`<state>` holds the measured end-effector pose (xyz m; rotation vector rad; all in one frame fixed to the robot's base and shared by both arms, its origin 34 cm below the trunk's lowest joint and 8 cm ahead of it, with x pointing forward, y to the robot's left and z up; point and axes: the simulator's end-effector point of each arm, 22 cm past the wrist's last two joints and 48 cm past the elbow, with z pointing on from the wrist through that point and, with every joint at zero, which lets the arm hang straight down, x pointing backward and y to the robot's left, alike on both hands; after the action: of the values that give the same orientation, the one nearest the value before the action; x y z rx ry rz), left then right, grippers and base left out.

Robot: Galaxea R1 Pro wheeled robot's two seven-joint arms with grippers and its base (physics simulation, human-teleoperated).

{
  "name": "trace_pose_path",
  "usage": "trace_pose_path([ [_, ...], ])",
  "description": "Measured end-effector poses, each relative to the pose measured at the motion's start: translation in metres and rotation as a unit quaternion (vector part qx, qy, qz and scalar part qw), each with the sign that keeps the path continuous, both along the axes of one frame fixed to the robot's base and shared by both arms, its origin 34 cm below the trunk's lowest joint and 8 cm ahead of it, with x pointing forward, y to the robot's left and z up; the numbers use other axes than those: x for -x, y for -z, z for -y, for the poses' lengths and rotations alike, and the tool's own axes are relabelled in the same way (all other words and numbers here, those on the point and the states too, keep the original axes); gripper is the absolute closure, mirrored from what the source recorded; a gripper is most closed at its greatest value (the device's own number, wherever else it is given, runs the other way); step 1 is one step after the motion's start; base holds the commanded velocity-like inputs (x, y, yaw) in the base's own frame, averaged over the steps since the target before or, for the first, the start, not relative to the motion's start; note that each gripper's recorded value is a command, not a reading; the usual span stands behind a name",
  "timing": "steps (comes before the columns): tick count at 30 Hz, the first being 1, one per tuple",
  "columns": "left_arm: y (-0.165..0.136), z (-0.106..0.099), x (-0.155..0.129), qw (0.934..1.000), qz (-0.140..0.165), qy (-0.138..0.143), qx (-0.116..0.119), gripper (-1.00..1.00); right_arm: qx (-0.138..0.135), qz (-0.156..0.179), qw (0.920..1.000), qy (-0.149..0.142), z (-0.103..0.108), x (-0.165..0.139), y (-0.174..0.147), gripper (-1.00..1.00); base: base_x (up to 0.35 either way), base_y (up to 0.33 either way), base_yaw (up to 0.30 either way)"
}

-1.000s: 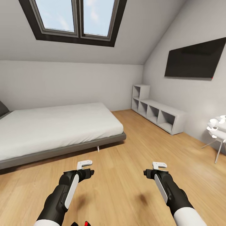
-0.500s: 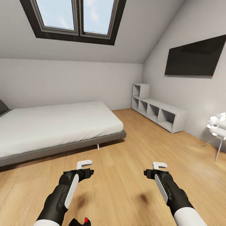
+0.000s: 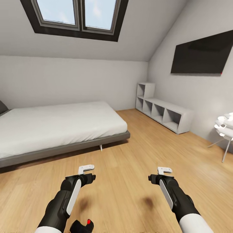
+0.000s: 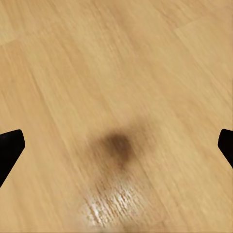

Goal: Attach the digital camera to the camera tripod in the bedroom.

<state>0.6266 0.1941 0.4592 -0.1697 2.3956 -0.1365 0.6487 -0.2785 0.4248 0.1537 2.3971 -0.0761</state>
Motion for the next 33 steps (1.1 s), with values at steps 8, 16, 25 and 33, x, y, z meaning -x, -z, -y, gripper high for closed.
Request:
trace_pose_path([
  [8,0.017,0.001,0.001,0.9999,-0.014,-0.001,0.001,-1.00,-0.001,-0.013,0.9999,0.000,-0.001,0.001,0.016,-1.00,0.000,0.000,0.000],
  [16,0.035,0.000,0.003,0.9995,-0.031,-0.001,0.001,-1.00,-0.001,-0.027,0.9996,0.000,-0.001,0.003,0.034,-1.00,0.000,0.000,0.000],
  [25,0.057,-0.002,0.007,0.9988,-0.048,-0.002,-0.003,-1.00,-0.001,-0.043,0.9991,0.000,0.000,0.007,0.055,-1.00,0.000,0.000,0.000],
  [33,0.076,-0.002,0.010,0.9979,-0.064,-0.002,-0.004,-1.00,0.000,-0.056,0.9984,0.000,0.000,0.011,0.073,-1.00,0.000,0.000,0.000],
])
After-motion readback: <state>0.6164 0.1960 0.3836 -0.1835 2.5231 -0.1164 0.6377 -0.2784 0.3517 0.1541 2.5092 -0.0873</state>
